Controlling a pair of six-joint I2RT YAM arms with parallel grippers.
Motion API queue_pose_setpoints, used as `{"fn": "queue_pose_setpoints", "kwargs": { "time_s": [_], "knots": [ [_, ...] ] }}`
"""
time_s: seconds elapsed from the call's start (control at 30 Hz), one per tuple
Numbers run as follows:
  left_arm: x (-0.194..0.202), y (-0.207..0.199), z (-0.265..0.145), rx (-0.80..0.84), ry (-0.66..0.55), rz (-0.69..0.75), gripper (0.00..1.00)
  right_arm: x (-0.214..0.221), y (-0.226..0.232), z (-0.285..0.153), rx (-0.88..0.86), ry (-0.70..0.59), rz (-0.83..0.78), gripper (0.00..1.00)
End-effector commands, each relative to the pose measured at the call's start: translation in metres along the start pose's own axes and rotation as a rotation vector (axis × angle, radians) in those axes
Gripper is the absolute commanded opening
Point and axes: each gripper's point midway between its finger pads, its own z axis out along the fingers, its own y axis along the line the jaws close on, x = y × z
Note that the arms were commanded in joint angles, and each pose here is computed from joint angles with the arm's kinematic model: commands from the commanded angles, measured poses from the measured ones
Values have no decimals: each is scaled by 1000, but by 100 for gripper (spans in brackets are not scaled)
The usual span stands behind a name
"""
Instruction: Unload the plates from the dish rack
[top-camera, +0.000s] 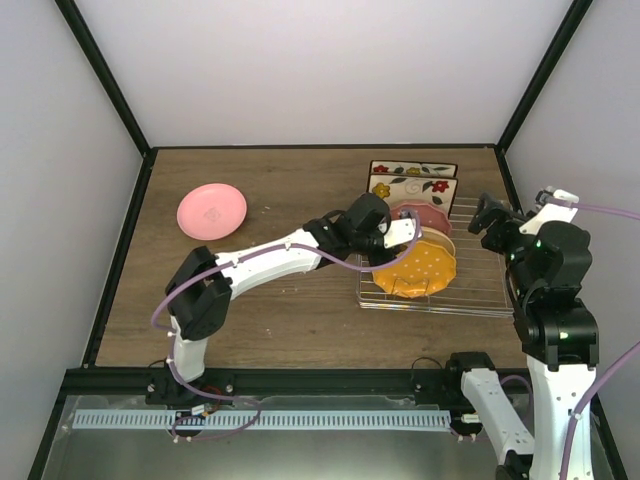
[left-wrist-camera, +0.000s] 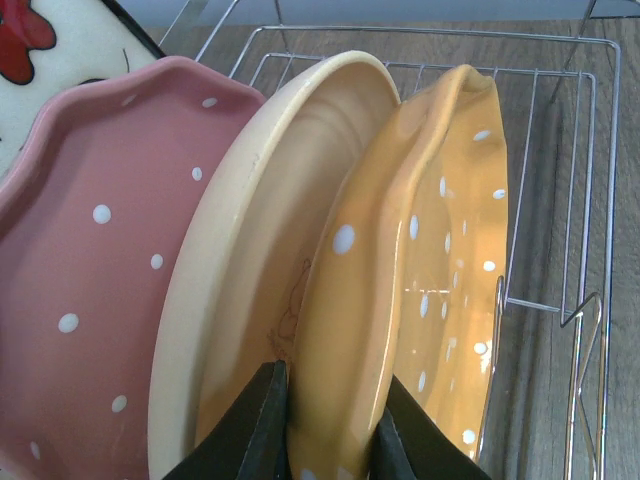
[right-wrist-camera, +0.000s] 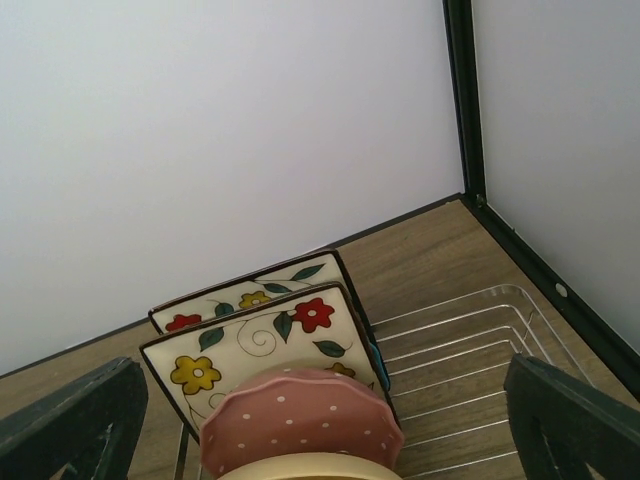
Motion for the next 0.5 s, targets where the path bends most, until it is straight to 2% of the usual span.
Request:
{"fn": "queue_pose_setpoints", "kwargs": {
  "time_s": [0.0, 0.3, 0.47],
  "knots": [
    [-7, -15, 3, 67, -4, 17, 4, -13, -3, -12, 19, -41, 6, 100],
    [-74, 11, -51, -81, -89, 19, 4, -7, -4, -10, 15, -36, 16, 100],
    [-94, 22, -80, -155, -110, 19, 4, -3, -5, -9, 12, -30, 22, 100]
  ]
}}
